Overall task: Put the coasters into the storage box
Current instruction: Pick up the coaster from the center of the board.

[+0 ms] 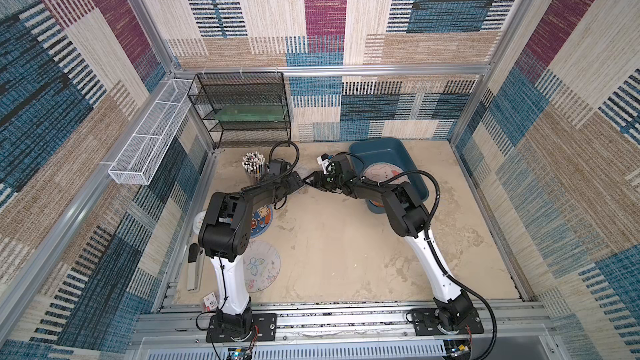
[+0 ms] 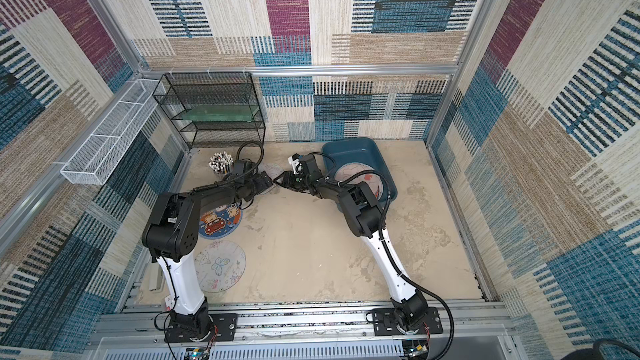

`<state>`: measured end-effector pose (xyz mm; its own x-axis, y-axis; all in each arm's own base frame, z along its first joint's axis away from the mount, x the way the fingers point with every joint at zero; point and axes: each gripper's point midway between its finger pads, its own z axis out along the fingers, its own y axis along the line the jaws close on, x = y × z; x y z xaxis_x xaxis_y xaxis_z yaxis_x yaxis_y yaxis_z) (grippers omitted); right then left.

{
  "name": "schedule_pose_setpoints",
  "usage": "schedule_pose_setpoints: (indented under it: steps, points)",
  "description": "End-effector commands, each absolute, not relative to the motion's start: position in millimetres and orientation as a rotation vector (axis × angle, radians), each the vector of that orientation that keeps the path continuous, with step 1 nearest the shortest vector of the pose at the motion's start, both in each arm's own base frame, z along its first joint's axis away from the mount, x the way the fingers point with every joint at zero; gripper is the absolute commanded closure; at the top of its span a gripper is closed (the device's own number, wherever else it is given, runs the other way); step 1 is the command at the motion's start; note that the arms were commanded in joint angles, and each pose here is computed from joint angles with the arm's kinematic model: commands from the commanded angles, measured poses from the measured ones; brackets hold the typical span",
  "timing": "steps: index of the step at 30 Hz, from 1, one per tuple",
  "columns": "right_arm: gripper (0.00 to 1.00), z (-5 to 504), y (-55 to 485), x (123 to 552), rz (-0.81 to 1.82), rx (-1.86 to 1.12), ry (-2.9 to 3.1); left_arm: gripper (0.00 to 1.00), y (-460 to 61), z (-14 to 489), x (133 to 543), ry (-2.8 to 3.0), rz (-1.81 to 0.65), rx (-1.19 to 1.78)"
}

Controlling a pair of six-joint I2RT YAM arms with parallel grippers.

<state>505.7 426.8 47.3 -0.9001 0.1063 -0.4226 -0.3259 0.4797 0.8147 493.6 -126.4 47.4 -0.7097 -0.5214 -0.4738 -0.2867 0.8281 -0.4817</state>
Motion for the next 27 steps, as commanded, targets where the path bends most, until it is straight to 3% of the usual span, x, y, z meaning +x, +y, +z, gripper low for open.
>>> schedule_pose_setpoints:
  steps: [1, 6, 12, 16, 27]
  points:
    - [0.58, 39, 429, 498, 1.443, -0.164, 2.357, 0.09, -131, 24, 472, 2.502, -0.531, -0.649]
    - [0.78, 41, 426, 499, 1.436, -0.161, 2.353, 0.09, -132, 25, 471, 2.503, -0.532, -0.645]
    - [0.94, 52, 421, 504, 1.393, -0.185, 2.327, 0.09, -134, 28, 469, 2.503, -0.554, -0.628]
    - [1.0, 63, 413, 509, 1.326, -0.223, 2.318, 0.09, -139, 35, 468, 2.481, -0.602, -0.6]
    - [1.0, 126, 373, 515, 0.967, -0.358, 2.288, 0.1, -160, 86, 463, 2.288, -0.827, -0.417]
